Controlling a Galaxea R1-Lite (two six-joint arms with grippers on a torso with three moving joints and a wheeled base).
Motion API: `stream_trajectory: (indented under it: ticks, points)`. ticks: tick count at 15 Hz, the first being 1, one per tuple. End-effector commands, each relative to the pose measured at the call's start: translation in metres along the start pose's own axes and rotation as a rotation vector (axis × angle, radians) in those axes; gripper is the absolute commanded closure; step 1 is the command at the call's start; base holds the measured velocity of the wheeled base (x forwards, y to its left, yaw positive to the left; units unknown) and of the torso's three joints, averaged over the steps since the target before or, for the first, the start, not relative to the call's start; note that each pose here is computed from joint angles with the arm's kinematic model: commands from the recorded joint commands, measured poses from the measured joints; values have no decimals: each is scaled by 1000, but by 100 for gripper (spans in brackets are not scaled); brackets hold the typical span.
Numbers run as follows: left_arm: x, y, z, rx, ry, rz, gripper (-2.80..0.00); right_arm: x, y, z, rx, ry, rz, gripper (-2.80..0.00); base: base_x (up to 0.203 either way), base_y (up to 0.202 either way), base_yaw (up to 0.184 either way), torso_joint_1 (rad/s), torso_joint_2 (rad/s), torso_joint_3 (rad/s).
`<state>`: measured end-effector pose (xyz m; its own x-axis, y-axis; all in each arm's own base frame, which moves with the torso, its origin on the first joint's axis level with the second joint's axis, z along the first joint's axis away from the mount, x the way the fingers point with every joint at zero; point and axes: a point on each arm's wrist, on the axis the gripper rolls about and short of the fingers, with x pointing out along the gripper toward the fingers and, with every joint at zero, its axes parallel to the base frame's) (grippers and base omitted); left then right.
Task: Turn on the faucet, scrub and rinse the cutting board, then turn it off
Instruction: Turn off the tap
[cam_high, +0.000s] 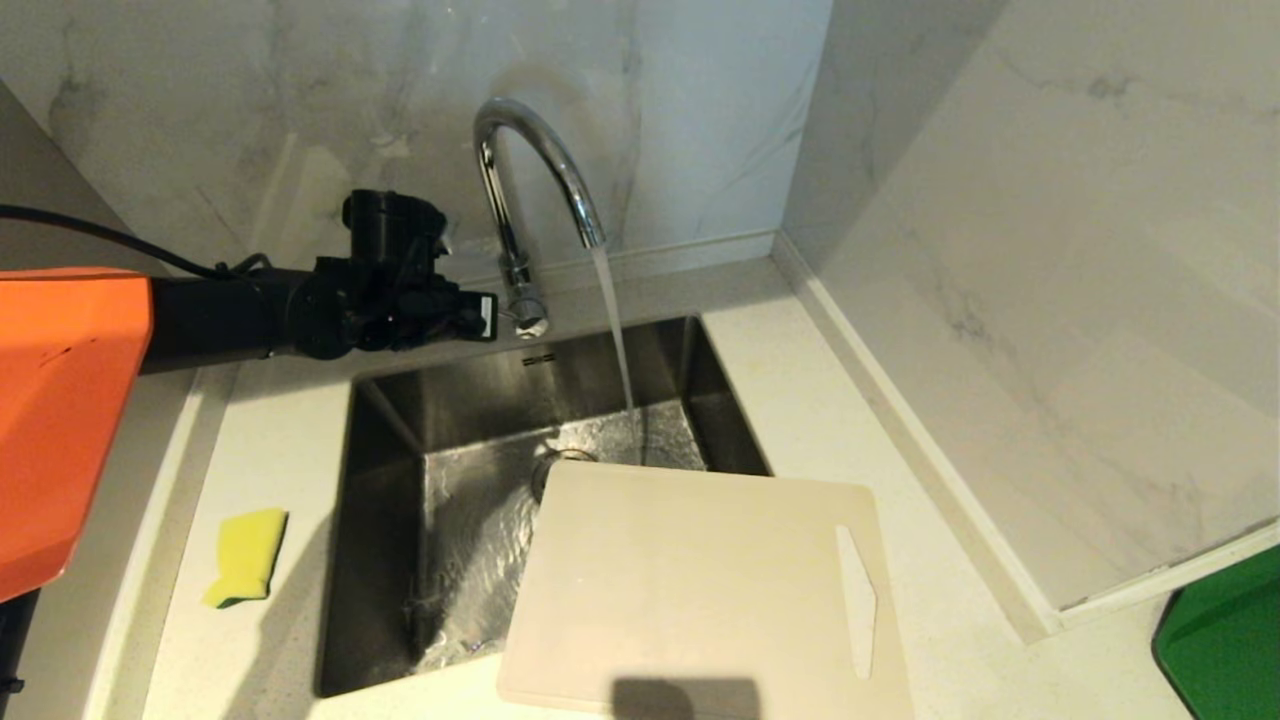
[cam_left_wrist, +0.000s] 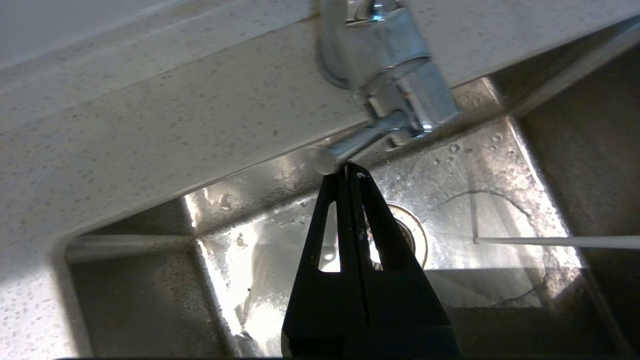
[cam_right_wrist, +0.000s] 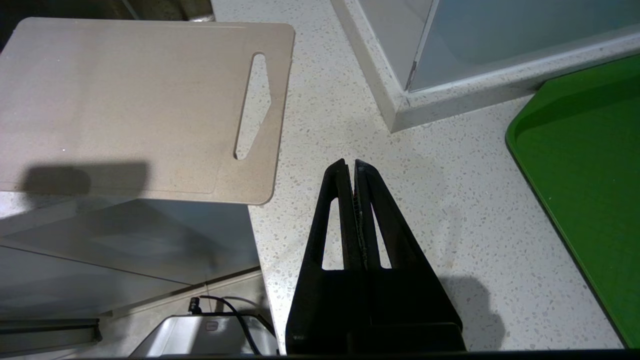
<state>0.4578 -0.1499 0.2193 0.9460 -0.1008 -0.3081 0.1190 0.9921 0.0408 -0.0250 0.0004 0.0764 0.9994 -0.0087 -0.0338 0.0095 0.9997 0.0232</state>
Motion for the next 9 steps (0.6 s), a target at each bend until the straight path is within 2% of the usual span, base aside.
stream_trajectory:
  ticks: [1,9]
  points:
    - [0,0,1,-1,-6,0,0,0,0,0,0,0,1,0,0,0,0,0,0,0]
    - [4,-1,4,-13,-75,0,0,0,0,0,0,0,0,0,0,0,0,0,0,0]
